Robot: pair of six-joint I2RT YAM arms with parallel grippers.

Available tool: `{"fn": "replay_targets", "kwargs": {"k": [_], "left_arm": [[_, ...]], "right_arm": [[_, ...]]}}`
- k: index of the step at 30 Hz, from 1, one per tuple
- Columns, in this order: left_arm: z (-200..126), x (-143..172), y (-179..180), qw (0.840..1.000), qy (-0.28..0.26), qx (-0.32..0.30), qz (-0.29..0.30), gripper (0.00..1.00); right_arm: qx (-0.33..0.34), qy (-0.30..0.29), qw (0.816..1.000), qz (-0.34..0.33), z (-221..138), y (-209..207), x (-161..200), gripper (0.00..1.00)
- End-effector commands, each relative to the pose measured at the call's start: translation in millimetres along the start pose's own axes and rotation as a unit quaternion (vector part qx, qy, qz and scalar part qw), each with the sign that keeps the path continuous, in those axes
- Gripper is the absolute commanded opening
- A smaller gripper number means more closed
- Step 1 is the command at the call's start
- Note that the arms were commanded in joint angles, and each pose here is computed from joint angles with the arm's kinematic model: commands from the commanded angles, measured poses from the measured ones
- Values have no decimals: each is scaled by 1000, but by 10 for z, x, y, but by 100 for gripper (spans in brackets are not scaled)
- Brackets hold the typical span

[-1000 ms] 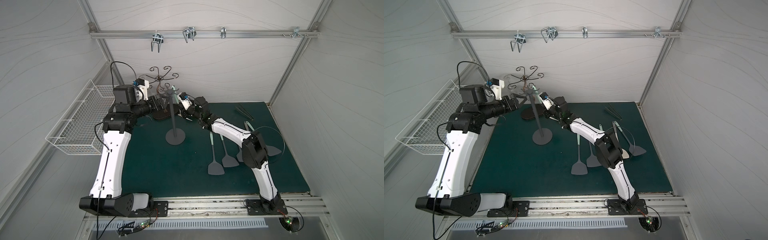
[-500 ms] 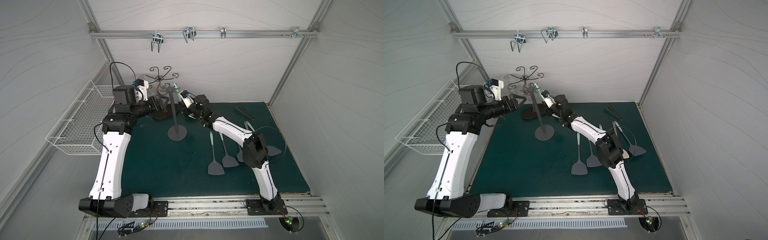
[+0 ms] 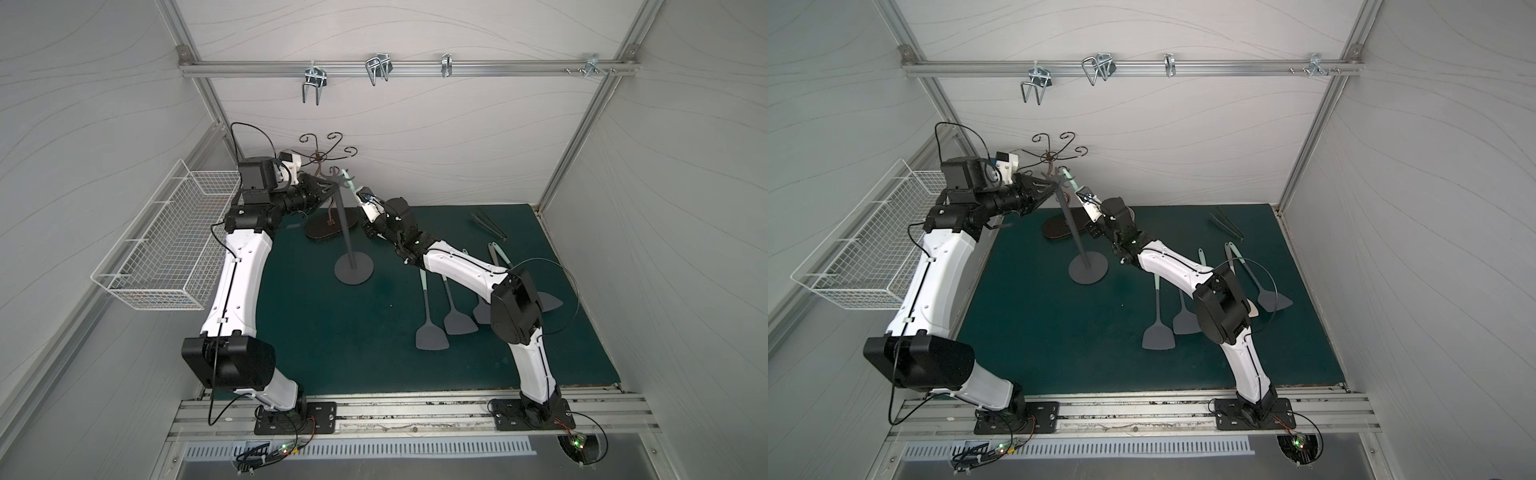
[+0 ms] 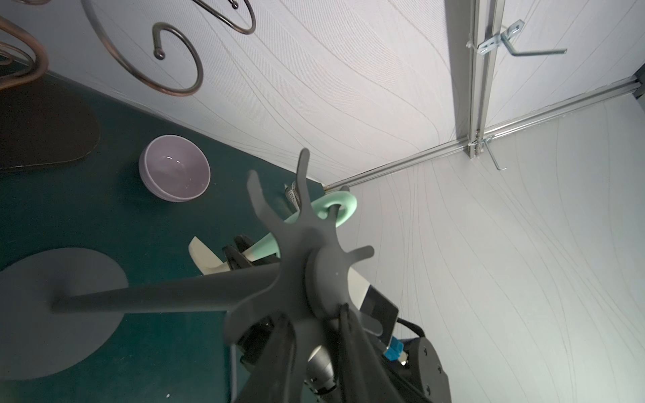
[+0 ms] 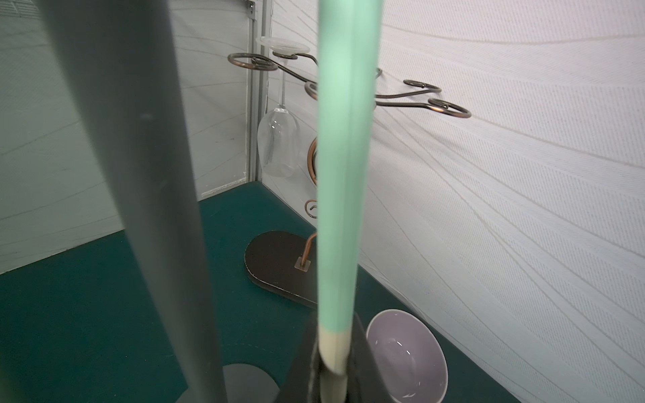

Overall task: Take the spatula off the kitchen utensil rack
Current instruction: Take off the spatula from the rack.

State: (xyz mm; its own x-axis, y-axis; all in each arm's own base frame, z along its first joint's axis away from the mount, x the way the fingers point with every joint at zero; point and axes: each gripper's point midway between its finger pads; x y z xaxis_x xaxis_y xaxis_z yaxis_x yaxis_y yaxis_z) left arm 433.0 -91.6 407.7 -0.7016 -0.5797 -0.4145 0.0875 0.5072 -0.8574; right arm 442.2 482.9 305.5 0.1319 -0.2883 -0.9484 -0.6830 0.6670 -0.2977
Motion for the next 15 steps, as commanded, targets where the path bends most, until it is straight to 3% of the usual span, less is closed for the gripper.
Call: {"fn": "replay_targets", "kwargs": {"k": [1,5,10,15], "left_arm": [[-241,-233,-297,998,-50,6,39,0],[-425,-223,-245,998,-54,-14,24,0],[-518,-133,-155,999,-33,15,-17,0],[-416,85,-179,996,30,87,-23,0]], "right_arm": [[36,-101,994,13,-363,-234,-866,0],[61,-110,992,17,-492,-344,-956,0],[82,-105,990,37,-597,-521,-952,0],[36,-83,986,136,-581,-673,-786,0]]}}
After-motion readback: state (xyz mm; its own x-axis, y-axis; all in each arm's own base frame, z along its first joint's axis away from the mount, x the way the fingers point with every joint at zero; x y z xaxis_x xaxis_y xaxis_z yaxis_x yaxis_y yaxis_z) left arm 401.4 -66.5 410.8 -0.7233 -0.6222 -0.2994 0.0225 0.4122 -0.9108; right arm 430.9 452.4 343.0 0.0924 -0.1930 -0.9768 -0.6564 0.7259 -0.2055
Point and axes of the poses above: each gripper's point midway between its finger pads, its own z axis out along the fingers, its own y axis along the line the jaws close on, x = y × z, and after that the axes turned 3 degrees about -z, right-handed
